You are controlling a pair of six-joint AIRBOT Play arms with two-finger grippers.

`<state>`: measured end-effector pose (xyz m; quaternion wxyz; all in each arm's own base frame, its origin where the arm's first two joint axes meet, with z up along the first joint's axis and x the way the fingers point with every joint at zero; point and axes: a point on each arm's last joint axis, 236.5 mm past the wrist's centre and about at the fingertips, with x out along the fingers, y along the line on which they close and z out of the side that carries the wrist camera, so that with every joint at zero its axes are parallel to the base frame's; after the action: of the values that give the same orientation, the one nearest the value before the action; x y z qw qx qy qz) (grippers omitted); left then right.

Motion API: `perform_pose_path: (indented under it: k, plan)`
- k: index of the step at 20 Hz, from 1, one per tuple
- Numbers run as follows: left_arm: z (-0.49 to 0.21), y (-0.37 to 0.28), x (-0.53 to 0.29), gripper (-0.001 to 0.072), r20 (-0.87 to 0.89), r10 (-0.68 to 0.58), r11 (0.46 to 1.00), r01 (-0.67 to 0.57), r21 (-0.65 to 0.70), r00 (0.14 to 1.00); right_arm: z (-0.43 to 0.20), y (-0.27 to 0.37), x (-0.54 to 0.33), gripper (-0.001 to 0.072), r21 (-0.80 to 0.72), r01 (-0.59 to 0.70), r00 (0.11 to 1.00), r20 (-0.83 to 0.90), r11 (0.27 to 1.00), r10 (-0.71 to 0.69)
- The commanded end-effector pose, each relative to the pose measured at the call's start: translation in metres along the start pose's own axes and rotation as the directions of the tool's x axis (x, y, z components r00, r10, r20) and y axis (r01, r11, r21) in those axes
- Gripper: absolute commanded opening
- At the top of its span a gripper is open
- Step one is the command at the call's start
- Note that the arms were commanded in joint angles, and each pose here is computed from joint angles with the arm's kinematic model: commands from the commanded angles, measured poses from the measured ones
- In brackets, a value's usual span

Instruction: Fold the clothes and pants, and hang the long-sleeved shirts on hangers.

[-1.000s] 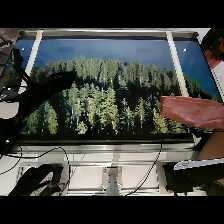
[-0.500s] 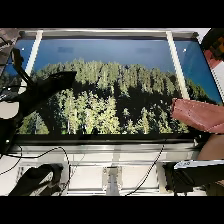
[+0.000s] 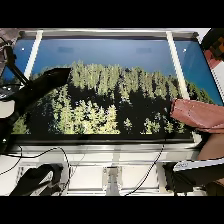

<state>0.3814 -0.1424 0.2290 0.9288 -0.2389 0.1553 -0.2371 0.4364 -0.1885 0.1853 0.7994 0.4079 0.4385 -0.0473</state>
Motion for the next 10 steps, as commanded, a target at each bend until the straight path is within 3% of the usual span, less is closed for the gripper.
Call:
perform_pose_path:
  k: [1,3,10]
  plan:
    - [0.004,0.002,-0.007,0.0017,-0.022,0.017,0.997,-0.015,0.081,1.0,-0.058,0.145,0.025,0.0009,-0.198,-0.353,0.931,-0.171,0.915,0.322]
    - [0.004,0.003,-0.013,0.0009,-0.032,0.039,0.986,-0.033,0.162,0.999,-0.092,0.187,0.045,0.0008,-0.288,-0.408,0.905,-0.25,0.866,0.344]
    - [0.004,-0.016,-0.029,0.0008,-0.041,-0.001,0.982,0.009,0.189,0.999,-0.209,0.267,0.081,0.0007,-0.408,-0.55,0.807,-0.486,0.729,0.337]
